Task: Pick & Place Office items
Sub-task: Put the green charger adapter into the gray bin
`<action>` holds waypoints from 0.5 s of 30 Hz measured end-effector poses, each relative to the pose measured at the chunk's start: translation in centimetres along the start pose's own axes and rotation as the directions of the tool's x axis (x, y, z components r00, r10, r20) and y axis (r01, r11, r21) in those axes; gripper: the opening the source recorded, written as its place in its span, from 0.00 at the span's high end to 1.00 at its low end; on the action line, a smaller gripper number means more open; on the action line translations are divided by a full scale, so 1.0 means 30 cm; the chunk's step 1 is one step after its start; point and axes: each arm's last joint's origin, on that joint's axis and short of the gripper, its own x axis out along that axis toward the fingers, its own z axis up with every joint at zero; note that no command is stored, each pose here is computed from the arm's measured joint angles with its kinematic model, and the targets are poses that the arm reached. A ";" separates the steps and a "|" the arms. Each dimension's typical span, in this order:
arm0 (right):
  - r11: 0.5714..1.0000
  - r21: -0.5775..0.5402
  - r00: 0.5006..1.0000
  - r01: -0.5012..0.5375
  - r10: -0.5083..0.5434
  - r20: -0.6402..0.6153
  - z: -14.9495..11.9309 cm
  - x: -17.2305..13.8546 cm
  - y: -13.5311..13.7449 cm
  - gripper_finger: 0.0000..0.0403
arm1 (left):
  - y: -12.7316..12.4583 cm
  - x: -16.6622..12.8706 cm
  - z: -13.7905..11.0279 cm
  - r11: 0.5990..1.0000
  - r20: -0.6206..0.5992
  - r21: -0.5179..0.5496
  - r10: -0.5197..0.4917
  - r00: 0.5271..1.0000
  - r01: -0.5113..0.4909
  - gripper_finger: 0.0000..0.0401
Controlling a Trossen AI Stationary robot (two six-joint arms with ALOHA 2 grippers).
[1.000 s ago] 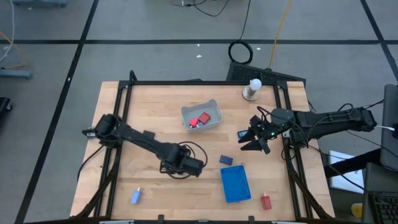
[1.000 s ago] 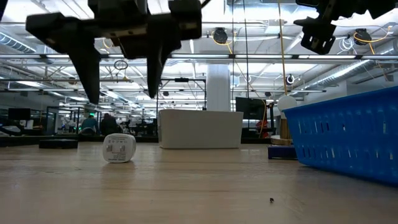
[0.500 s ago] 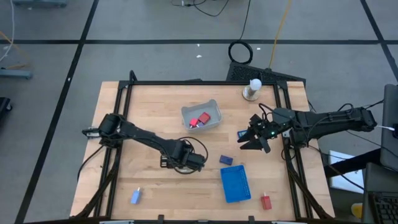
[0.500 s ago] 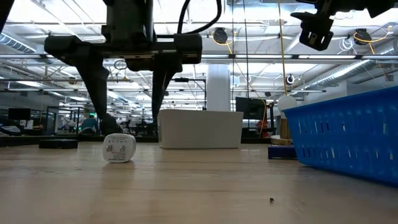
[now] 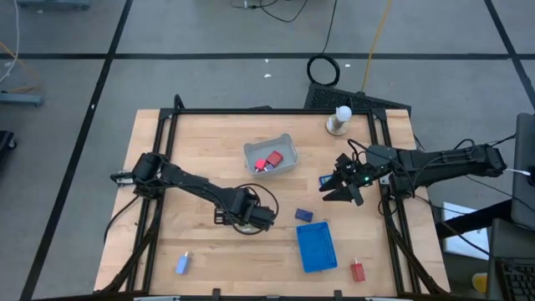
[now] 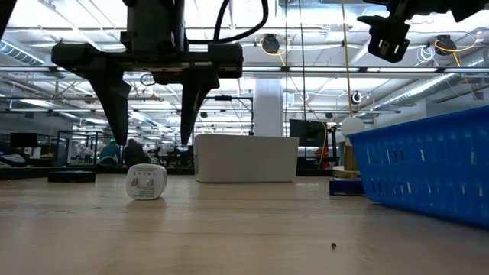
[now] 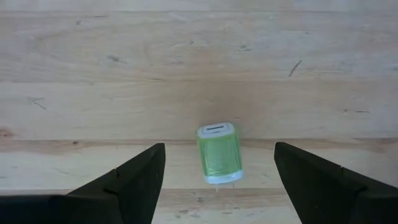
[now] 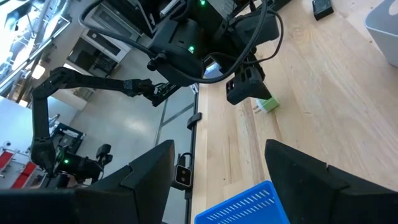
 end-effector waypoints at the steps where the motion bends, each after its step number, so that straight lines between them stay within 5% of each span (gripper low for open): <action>1: 1.000 -0.001 1.000 0.000 0.000 0.000 0.000 0.000 0.000 0.40 | 0.000 0.000 0.000 1.000 0.000 0.000 -0.001 1.000 0.001 0.24; 15: 1.000 -0.017 1.000 -0.001 0.001 0.005 0.001 0.000 0.001 0.40 | -0.010 0.054 -0.034 1.000 -0.030 0.011 0.026 0.999 -0.026 0.24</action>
